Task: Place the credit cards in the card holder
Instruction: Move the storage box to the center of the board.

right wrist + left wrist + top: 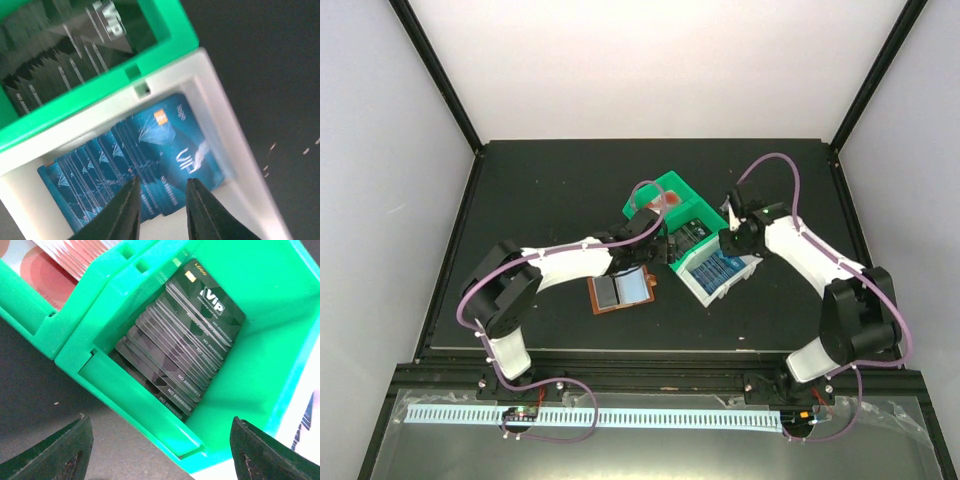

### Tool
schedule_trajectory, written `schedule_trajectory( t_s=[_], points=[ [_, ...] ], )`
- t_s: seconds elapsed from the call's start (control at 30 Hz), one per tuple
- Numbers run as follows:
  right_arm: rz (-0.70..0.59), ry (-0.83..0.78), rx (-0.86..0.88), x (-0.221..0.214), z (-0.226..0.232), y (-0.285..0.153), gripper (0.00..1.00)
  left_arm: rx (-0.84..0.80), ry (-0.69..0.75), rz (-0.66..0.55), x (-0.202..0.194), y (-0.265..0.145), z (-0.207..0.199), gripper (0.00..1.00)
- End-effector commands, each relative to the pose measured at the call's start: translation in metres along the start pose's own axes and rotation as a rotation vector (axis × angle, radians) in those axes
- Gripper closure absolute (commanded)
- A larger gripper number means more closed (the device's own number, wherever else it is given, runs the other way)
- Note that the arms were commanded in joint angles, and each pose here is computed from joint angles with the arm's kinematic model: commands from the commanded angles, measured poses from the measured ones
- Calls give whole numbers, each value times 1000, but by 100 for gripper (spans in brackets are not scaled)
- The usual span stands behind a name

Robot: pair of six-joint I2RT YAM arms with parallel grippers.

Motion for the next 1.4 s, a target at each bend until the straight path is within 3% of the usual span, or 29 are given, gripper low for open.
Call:
schedule_trajectory(
  t_s=[0.0, 0.1, 0.47, 0.87, 1.17, 1.37],
  points=[
    [10, -8, -73, -12, 1, 15, 67, -45, 29, 32, -4, -7, -7, 23],
    [10, -4, -76, -14, 2, 23, 60, -46, 12, 55, -9, 3, -3, 23],
    [71, -75, -159, -21, 5, 58, 54, 16, -28, 112, -27, 19, 20, 22],
    [116, -74, -236, -25, -3, 71, 56, 87, -45, 155, -41, 28, 44, 25],
    [49, -40, -182, -5, 6, 49, 56, -110, -40, 53, -10, -2, 8, 20],
    [82, -23, -215, -6, 1, 51, 59, -192, -85, 65, -5, 0, -8, 18]
  ],
)
Point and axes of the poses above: each gripper's point midway between its finger pads, its own y axis out along the fingers, its own z axis along the line the jaws close on, x = y × z, the point moved 3 cm from there along -y, back along the fingers, and after that the axes turned 4 degrees about -y, right-handed, at the moved point
